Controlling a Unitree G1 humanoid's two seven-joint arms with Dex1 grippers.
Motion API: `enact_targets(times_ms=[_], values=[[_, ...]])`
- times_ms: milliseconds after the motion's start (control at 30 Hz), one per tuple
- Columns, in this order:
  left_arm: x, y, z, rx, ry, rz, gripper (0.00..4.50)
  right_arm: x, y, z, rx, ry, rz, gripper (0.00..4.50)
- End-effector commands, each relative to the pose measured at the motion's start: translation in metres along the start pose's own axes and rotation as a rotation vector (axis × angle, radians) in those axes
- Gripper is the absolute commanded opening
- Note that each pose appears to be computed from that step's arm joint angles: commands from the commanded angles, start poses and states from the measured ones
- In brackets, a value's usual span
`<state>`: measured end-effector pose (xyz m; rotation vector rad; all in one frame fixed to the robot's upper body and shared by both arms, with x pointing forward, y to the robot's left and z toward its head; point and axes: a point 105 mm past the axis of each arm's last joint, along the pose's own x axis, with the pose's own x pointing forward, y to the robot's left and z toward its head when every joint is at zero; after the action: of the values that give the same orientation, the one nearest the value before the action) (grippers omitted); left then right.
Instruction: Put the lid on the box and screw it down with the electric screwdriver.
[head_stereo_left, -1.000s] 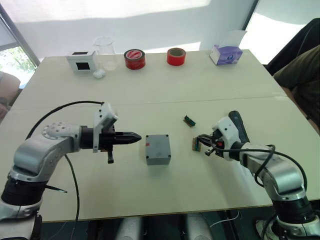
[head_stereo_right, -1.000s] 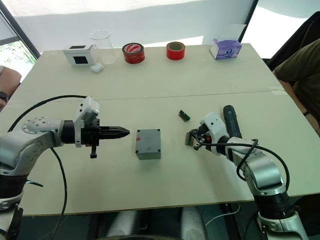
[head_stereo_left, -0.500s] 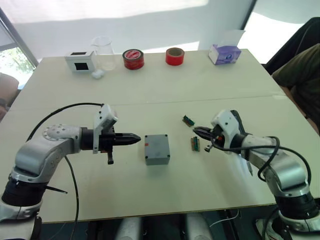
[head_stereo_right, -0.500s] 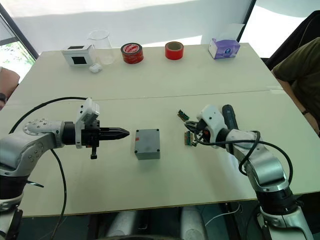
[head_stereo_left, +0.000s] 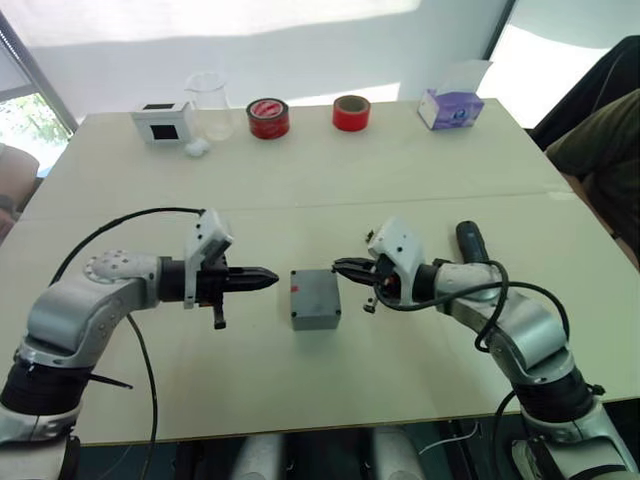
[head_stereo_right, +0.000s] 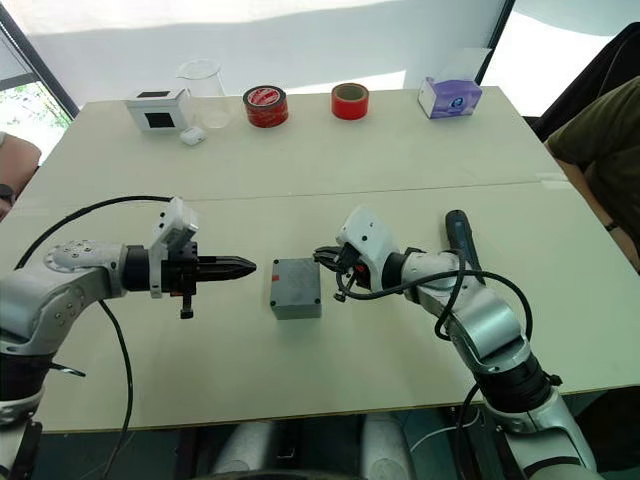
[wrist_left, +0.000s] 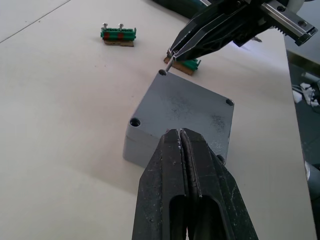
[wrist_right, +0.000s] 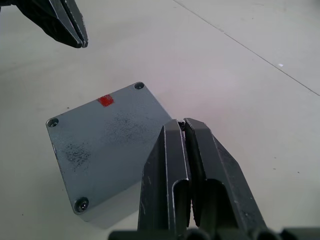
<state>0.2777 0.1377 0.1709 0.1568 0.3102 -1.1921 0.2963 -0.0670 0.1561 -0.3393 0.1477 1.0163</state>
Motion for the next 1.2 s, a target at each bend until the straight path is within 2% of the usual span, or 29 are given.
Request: enact_targets(times_ms=[33,567,667,867,1000,1200], values=[[-0.006,-0.002,0.009,0.036,-0.018,0.015,0.0,-0.001,-0.001,0.008,-0.034,-0.031,-0.002,0.03],[-0.004,-0.002,0.009,0.036,-0.026,0.016,0.0,0.004,-0.006,-0.002,-0.034,0.003,-0.008,0.03],[-0.003,-0.002,0.009,0.035,-0.027,0.016,0.0,0.005,-0.006,-0.002,-0.029,0.002,-0.01,0.85],[-0.003,-0.002,0.008,0.033,-0.028,0.014,0.0,0.003,-0.007,-0.001,-0.025,0.005,-0.006,3.18],[-0.002,-0.002,0.008,0.034,-0.03,0.013,0.0,-0.001,-0.012,0.004,-0.005,-0.009,-0.03,4.48],[0.001,-0.002,0.008,0.032,-0.035,0.006,0.0,-0.007,-0.019,0.01,0.034,-0.036,-0.066,4.48]])
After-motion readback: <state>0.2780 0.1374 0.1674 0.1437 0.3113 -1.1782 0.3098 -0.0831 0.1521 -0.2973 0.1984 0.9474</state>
